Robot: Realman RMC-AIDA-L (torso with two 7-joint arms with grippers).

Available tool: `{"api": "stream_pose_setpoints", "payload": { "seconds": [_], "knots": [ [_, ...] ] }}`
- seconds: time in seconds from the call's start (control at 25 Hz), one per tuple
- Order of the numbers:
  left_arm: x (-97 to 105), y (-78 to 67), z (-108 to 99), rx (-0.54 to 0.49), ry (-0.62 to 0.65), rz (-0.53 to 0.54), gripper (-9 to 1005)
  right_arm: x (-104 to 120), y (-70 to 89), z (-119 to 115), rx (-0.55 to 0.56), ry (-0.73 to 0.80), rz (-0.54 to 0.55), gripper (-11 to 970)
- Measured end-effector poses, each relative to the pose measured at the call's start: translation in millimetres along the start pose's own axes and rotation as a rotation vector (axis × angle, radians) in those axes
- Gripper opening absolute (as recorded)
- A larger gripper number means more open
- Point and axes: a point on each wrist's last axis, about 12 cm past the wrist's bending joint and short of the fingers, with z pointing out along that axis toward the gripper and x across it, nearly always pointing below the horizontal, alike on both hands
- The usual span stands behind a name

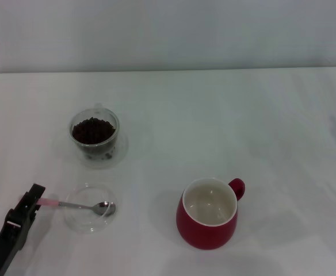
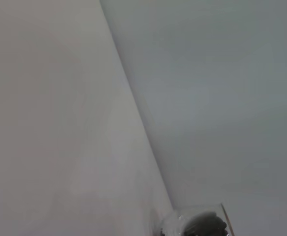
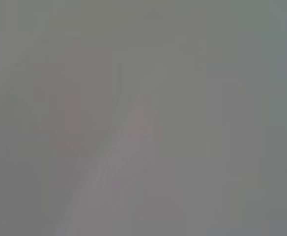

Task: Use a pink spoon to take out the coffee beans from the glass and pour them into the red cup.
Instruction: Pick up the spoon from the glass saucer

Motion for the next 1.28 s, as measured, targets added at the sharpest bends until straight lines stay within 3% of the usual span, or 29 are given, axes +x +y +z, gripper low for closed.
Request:
{"api": "stream_pose_setpoints", "payload": {
  "seconds": [0.2, 0.28, 0.72, 1.08, 1.28],
  "knots": [
    [-0.2, 0.5, -0.2, -0.004, 0.001, 0.009, 450, -0.5, 1.6, -1.0, 0.003, -0.002, 0.0, 605],
    [0.3, 0.6, -0.3, -0.005, 0.001, 0.017, 309, -0.6, 2.8, -1.1, 0.003, -0.002, -0.006, 606],
    [-1.2, 2.0, -5.0, -0.008, -0.008, 0.025, 129, -0.9, 6.3, -1.3, -0.004, -0.002, -0.014, 606],
    [-13.9, -7.2, -8.7, 0.101, -0.027, 0.096, 130, -3.7, 8.2, -2.9, -0.006, -0.024, -0.004, 606],
    [-30.0, -17.9, -8.8, 0.224, -0.022, 0.188, 130, -5.8, 10.9, -5.5, -0.015, -0.039, 0.006, 605]
  ]
}}
